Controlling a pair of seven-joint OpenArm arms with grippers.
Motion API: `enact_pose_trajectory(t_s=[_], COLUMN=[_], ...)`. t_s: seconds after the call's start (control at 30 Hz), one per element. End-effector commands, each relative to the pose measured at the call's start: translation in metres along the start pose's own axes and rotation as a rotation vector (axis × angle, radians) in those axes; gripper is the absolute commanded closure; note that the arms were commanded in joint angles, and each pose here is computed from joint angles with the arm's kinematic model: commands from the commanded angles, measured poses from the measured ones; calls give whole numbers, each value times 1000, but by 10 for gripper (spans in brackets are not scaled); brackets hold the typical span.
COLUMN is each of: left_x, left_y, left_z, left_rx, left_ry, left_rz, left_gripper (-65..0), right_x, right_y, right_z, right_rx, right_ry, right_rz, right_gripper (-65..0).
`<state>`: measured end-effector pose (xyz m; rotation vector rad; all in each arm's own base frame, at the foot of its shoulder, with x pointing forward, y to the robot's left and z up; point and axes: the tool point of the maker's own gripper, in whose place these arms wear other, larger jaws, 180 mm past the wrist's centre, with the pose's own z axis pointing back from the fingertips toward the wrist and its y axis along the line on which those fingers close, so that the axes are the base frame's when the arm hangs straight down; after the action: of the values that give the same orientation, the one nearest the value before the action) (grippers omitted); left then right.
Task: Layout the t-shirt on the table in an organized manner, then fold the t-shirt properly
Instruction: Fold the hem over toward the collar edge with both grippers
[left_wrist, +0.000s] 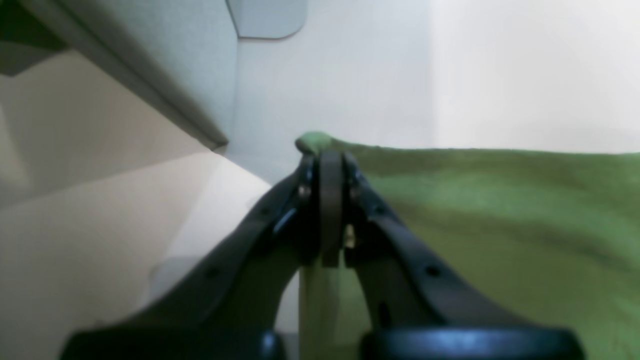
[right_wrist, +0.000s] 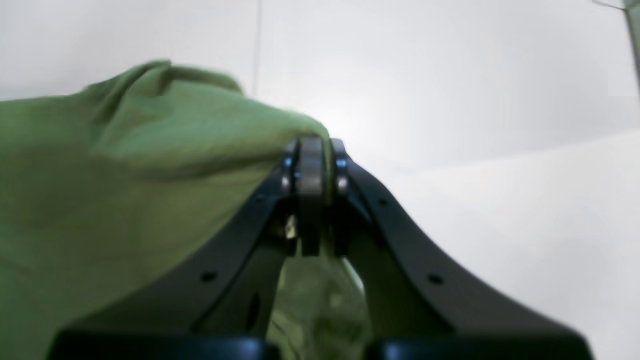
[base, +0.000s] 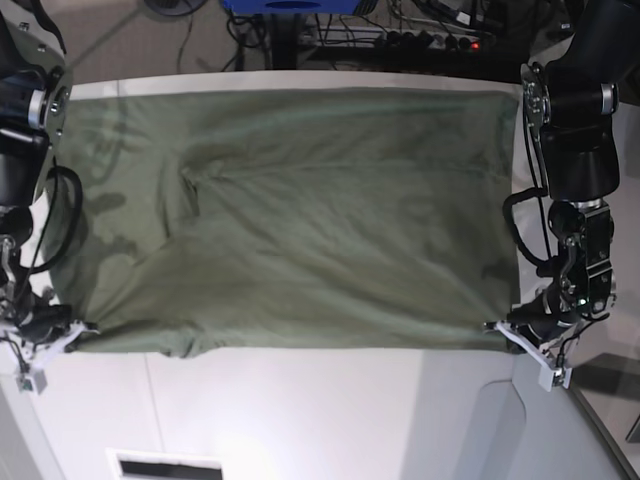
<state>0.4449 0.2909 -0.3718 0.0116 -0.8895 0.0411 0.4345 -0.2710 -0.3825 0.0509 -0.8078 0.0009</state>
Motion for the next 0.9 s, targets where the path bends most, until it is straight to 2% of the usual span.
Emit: enact_pose_trajectory(t_s=[0.0,0.3,0.53,0.63,0.87], left_x=[29,31,13,4,-18], left_y=[6,6,3,0,-7], left_z=[5,5,4,8,30], left_rx=[8,9,3,0,0], left_ry=[-75,-80,-46,-39,51], left_rz=[-3,-2,-10,-24,-86], left_gripper=[0,0,0,0,0], right_x=[23,7,2,-12,-36], right_y=[-8,-17,-11,-13,-16], right_z=[4,-8,-8,-8,-7], right_rx=[-10,-8,25,17,-10], right_ry=[-59,-78,-62,14,148], right_rz=[5,-36,-12,8,61], right_gripper=[0,0,0,0,0])
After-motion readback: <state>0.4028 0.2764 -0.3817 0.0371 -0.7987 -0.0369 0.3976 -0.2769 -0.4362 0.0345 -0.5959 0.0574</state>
